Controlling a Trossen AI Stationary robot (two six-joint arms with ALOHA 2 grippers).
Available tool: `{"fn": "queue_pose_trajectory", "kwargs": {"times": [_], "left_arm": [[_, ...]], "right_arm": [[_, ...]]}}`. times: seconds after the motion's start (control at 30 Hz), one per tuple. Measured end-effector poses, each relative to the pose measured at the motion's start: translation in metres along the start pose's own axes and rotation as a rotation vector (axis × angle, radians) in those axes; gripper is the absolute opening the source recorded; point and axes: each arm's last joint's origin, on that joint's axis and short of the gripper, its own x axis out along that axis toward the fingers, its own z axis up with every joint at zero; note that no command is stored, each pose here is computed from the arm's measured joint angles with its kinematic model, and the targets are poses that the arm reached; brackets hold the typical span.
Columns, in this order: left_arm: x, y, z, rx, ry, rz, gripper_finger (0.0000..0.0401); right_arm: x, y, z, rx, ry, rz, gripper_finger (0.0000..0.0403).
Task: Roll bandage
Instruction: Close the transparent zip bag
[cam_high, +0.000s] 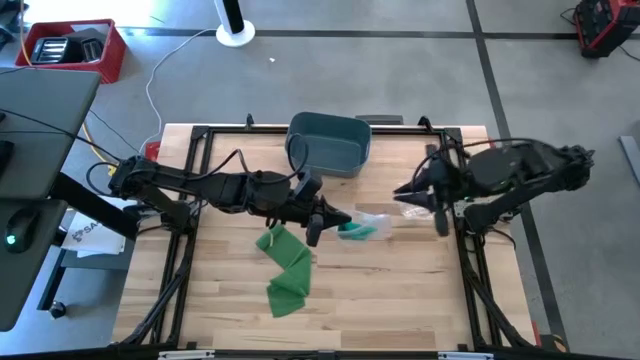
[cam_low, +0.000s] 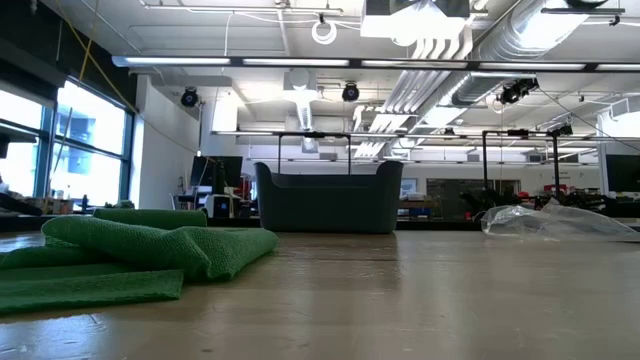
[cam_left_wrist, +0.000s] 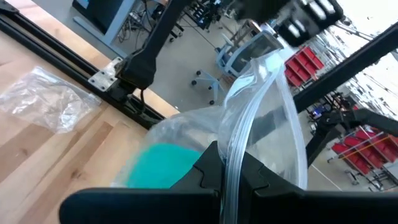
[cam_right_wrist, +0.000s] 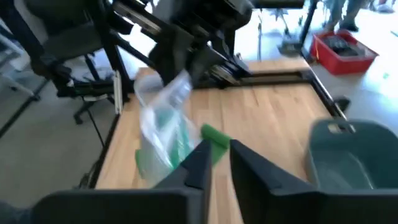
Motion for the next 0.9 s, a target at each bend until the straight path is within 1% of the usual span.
{"fn": "queue_pose_trajectory", "kwargs": {"times": [0.1, 0.23, 0.3, 0.4, 0.53, 0.67, 0.77, 0.9], "left_arm": [[0.000, -0.002, -0.001, -0.003, 0.003, -0.004, 0.0000], [0.000, -0.003, -0.003, -0.002, 0.002, -0.003, 0.0000], [0.000, -0.003, -0.002, -0.002, -0.005, 0.005, 0.0000], [-0.001, -0.002, -0.002, -0.003, -0.012, 0.011, 0.0000], [-0.001, -0.002, -0.002, -0.003, -0.015, 0.013, 0.0000], [-0.001, -0.002, -0.001, -0.004, -0.031, 0.029, 0.0000], [-0.001, -0.002, -0.001, -0.005, -0.038, 0.029, 0.0000], [-0.001, -0.002, 0.000, -0.007, -0.041, 0.028, 0.0000]], "right_arm": [[-0.016, -0.003, 0.005, 0.013, 0.033, 0.021, 0.0091], [-0.016, 0.000, 0.006, -0.010, 0.052, 0.114, 0.0148], [-0.009, 0.004, 0.007, -0.021, 0.059, 0.166, 0.0163], [0.002, 0.010, 0.009, -0.064, 0.069, 0.245, 0.0168], [0.020, 0.016, 0.010, -0.092, 0.076, 0.254, 0.0154], [0.033, 0.019, 0.011, -0.100, 0.081, 0.234, 0.0122], [0.034, 0.019, 0.011, -0.099, 0.079, 0.223, 0.0084], [0.031, 0.018, 0.012, -0.096, 0.065, 0.217, 0.0017]]}}
